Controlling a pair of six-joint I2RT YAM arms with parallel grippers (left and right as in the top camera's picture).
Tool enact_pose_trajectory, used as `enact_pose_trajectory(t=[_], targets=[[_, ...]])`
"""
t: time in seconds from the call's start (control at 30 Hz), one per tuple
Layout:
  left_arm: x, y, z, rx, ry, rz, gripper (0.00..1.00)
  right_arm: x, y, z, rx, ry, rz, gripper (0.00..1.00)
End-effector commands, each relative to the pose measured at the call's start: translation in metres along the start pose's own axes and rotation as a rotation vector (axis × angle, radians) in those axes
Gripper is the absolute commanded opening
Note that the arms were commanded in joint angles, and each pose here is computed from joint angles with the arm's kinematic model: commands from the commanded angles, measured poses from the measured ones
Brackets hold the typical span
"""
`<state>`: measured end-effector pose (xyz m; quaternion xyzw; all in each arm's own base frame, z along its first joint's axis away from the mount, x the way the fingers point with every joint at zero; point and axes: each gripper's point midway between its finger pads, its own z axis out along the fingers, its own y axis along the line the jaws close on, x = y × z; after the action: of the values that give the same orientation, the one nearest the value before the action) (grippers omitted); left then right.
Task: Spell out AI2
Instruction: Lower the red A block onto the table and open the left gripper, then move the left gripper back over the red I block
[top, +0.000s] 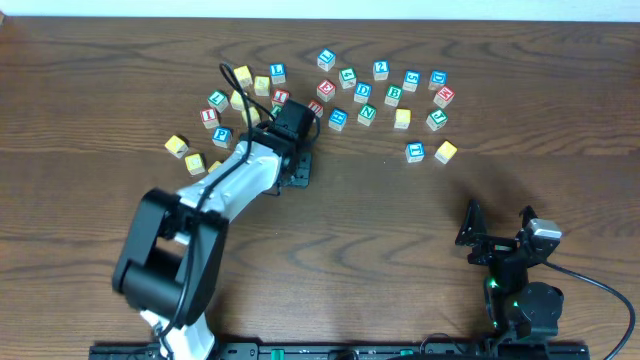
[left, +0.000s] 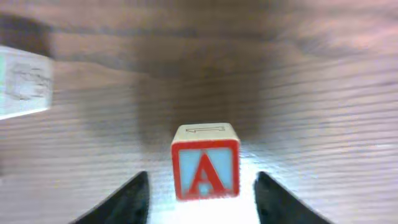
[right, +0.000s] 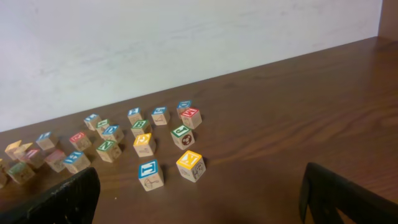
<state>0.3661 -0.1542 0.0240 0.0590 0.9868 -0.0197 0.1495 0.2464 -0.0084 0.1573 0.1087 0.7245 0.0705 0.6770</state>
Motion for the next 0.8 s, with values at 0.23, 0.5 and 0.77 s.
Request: enact_pose_trajectory(t=[0.23,0.5,0.77], targets=[[-0.071,-0.012,-0.120,0.090,-0.287,-0.001,0.61,0.000,-0.001,0.000,0.002,-0.002,0.006,0.99],[-0.146,0.009,-0.184,0.060,-0.339,-0.023,0.61,0.000,-0.001,0.000,0.002,-0.002,0.006,0.99],[-0.166,0.013,-0.151,0.024,-0.282,0.061,0.57,0.000,-0.001,0.000,0.002,-0.002,0.006,0.99]])
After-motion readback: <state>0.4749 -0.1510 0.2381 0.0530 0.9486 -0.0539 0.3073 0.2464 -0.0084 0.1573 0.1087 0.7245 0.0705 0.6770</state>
